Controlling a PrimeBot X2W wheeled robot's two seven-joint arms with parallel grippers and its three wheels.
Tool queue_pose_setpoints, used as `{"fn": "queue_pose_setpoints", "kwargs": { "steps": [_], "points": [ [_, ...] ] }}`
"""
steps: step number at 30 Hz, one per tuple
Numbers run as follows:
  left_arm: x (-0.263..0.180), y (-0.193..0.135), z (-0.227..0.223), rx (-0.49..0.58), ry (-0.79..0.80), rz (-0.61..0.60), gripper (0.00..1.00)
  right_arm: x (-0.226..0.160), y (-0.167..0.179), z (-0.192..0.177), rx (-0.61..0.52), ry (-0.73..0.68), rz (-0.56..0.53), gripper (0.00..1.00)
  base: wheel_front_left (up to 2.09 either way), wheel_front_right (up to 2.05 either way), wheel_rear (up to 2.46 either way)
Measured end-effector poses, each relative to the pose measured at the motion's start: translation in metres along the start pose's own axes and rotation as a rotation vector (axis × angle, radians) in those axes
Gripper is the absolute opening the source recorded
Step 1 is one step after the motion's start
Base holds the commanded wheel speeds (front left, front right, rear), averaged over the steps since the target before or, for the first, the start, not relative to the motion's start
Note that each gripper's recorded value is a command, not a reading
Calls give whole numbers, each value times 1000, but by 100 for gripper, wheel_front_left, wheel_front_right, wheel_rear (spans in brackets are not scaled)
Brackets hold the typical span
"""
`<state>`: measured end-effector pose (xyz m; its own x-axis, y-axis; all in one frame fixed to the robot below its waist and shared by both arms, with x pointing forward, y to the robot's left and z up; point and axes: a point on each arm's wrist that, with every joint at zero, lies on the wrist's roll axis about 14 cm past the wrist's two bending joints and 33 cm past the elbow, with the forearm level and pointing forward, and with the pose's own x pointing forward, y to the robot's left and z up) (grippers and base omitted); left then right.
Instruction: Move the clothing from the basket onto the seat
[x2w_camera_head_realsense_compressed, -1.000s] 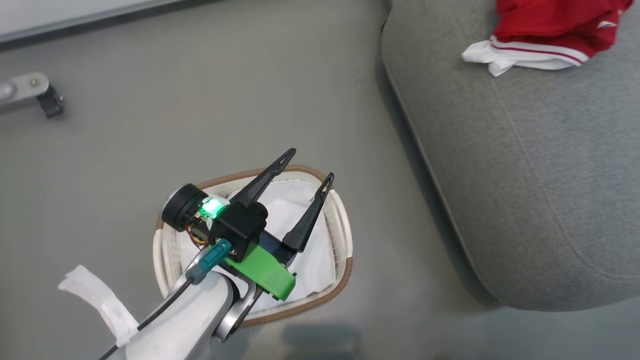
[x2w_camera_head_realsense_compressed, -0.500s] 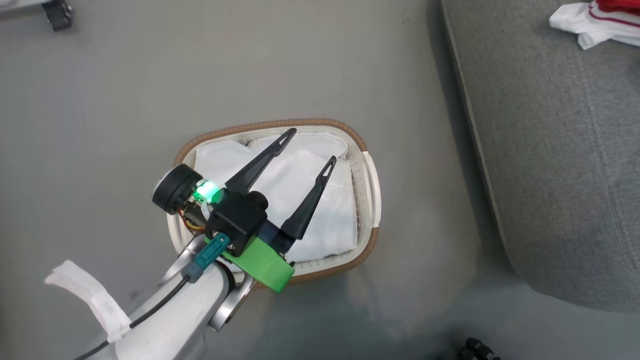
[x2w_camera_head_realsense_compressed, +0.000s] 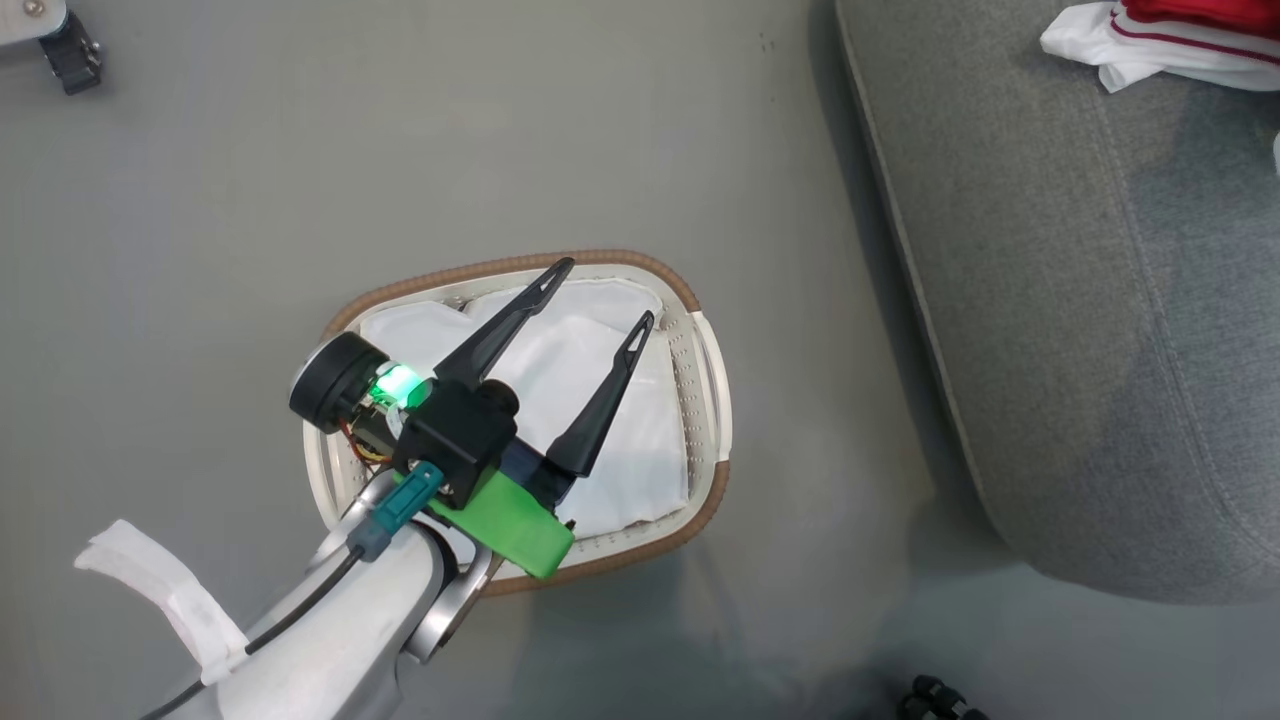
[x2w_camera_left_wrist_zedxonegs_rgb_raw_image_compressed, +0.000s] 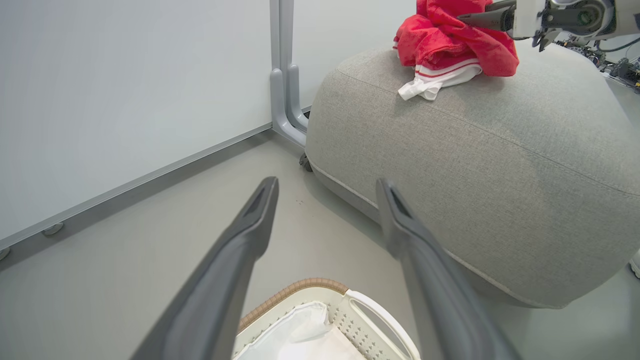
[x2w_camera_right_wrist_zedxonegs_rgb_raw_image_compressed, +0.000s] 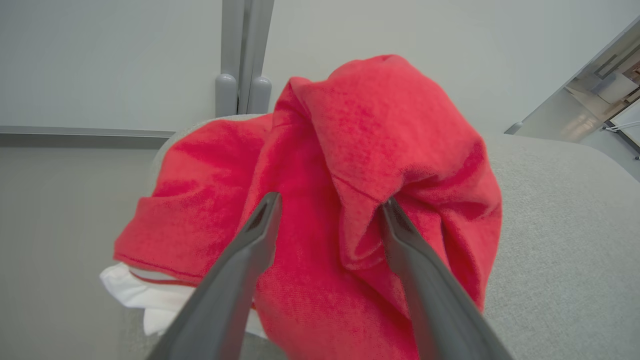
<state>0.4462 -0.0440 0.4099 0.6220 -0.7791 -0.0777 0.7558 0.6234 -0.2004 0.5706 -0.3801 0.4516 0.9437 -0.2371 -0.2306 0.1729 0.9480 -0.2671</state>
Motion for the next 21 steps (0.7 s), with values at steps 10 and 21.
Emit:
{"fn": "queue_pose_setpoints", "kwargs": {
  "steps": [10, 21],
  "points": [
    [-5, -7, 24, -3, -48, 28, 100, -41, -7, 19, -4, -66, 18, 100, 0, 0, 0],
    [-31, 0, 48, -5, -83, 161, 100, -80, 22, 85, 35, -256, 107, 100, 0, 0, 0]
  ]
}}
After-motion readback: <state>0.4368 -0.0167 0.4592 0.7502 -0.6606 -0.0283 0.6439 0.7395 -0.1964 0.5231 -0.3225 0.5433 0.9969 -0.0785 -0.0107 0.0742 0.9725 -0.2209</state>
